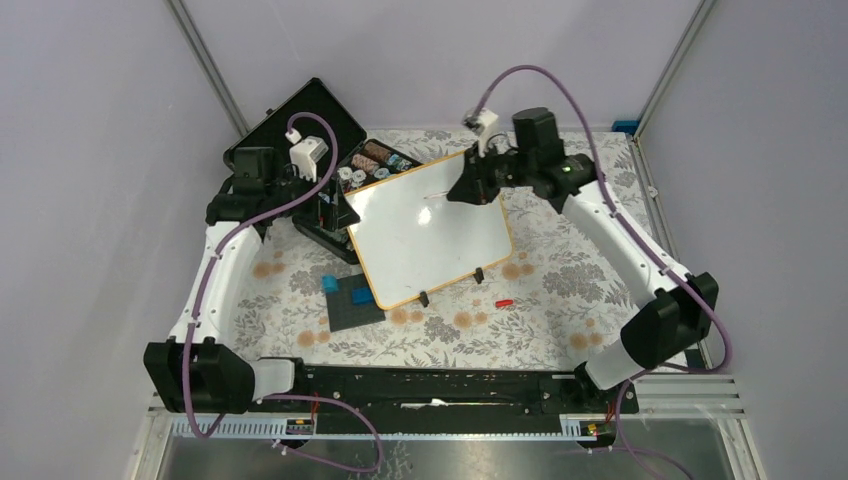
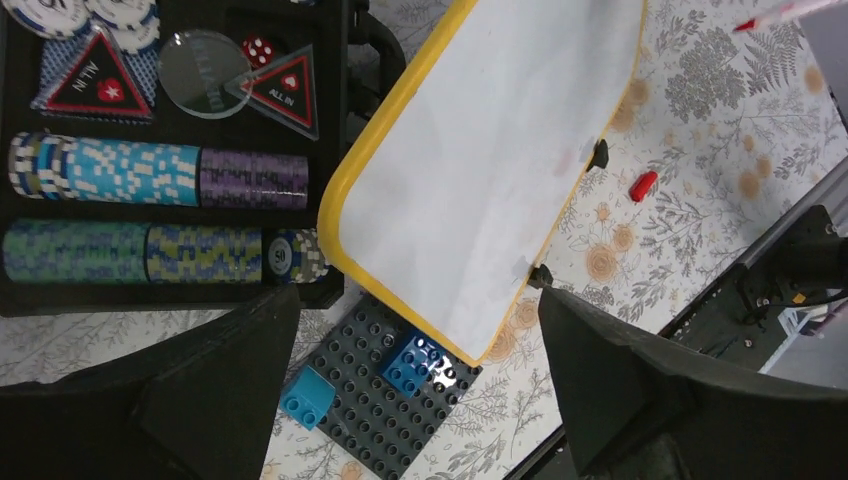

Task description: Write a sentence on the whiteboard

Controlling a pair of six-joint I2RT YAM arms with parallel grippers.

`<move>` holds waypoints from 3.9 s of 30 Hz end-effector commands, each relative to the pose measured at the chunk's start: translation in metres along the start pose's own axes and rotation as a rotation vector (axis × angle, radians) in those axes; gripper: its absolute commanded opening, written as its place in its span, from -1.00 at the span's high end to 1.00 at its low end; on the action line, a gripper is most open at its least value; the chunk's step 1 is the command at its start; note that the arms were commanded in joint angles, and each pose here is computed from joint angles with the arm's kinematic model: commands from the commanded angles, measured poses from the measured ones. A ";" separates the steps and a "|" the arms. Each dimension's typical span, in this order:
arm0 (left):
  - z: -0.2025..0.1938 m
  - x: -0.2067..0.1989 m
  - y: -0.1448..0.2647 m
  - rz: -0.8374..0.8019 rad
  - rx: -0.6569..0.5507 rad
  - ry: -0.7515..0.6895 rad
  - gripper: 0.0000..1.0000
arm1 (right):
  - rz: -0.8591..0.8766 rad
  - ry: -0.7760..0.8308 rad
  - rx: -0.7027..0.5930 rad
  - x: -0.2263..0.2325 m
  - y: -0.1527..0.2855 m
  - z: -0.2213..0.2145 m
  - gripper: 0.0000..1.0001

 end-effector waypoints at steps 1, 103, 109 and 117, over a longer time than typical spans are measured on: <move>0.001 -0.004 -0.003 -0.098 -0.029 0.012 -0.88 | -0.014 0.195 -0.006 0.020 -0.028 0.017 1.00; 0.020 0.041 -0.018 -0.180 -0.079 0.158 1.00 | 0.065 0.502 0.003 0.081 -0.147 0.021 1.00; 0.019 0.039 -0.016 -0.179 -0.082 0.152 1.00 | 0.047 0.502 -0.012 0.078 -0.154 0.029 1.00; 0.019 0.039 -0.016 -0.180 -0.081 0.152 1.00 | 0.026 0.509 0.011 0.072 -0.161 0.025 1.00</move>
Point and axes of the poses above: each gripper's point midway between its finger pads, its own y axis back along the fingers, its own x axis along the line the jaws close on, z = x × y, the point moved 5 cm from there along y, back along the fingers, and after that the axes turned 2 degrees about y, right-handed, at the moved point
